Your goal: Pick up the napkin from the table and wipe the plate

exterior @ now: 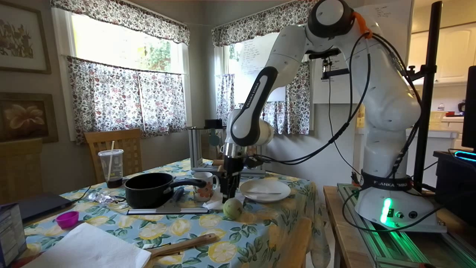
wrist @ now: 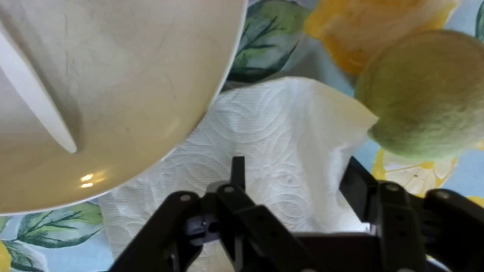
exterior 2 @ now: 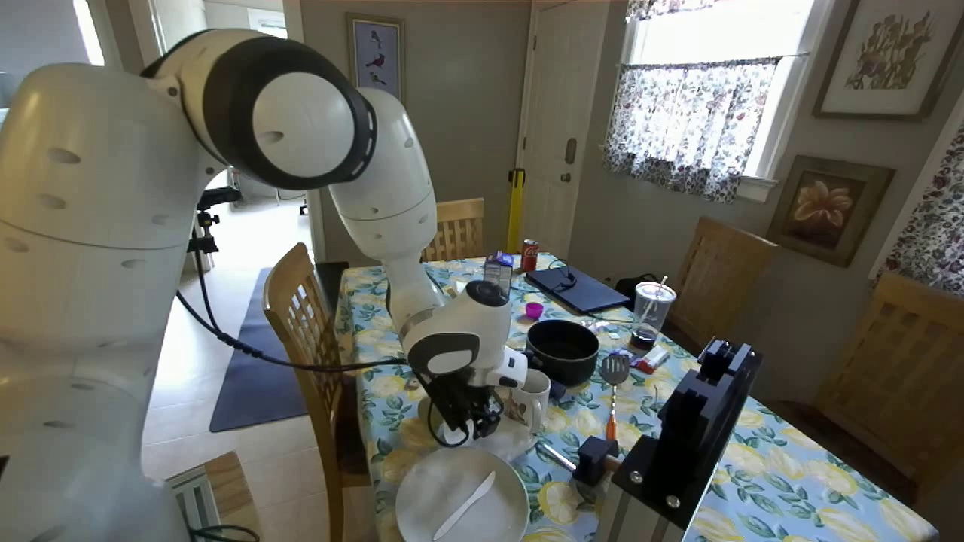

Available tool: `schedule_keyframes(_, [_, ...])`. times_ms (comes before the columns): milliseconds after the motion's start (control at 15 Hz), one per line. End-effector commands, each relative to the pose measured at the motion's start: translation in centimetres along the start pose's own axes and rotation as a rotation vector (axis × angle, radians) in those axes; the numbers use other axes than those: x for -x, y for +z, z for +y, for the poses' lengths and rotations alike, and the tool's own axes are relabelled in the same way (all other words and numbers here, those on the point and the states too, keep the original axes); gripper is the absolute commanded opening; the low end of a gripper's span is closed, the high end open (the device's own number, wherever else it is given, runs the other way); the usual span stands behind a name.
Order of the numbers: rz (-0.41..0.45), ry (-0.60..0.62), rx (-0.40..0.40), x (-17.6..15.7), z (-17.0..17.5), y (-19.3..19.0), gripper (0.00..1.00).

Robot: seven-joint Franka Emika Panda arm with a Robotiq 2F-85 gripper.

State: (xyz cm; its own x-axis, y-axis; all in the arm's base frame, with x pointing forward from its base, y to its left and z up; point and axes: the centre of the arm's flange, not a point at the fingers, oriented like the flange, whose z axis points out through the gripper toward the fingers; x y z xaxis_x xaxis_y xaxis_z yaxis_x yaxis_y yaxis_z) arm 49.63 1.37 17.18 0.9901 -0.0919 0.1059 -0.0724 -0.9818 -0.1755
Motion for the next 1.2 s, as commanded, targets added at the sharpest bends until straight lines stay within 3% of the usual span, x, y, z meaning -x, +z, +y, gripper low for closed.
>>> schedule_keyframes(0, [-0.016,0.002,-0.006,-0.6,0.4,0.9,0.36])
schedule_keyframes(267, [-0.036,-0.005,0.003,-0.7,0.6,1.7,0.39])
schedule_keyframes(400, [-0.053,-0.016,0.014,-0.7,0.6,2.1,0.50])
schedule_keyframes(467, [-0.060,-0.024,0.018,-0.8,0.5,2.2,0.66])
schedule_keyframes(600, [-0.076,-0.043,0.026,-1.0,0.2,2.4,0.71])
schedule_keyframes(667, [-0.087,-0.054,0.030,-1.1,0.0,2.5,0.48])
schedule_keyframes(733, [-0.090,-0.065,0.031,-1.2,-0.3,2.5,0.39])
schedule_keyframes(867, [-0.098,-0.083,0.033,-1.4,-0.6,2.4,0.33])
schedule_keyframes(1133, [-0.104,-0.103,0.027,-1.7,-1.4,2.2,0.03])
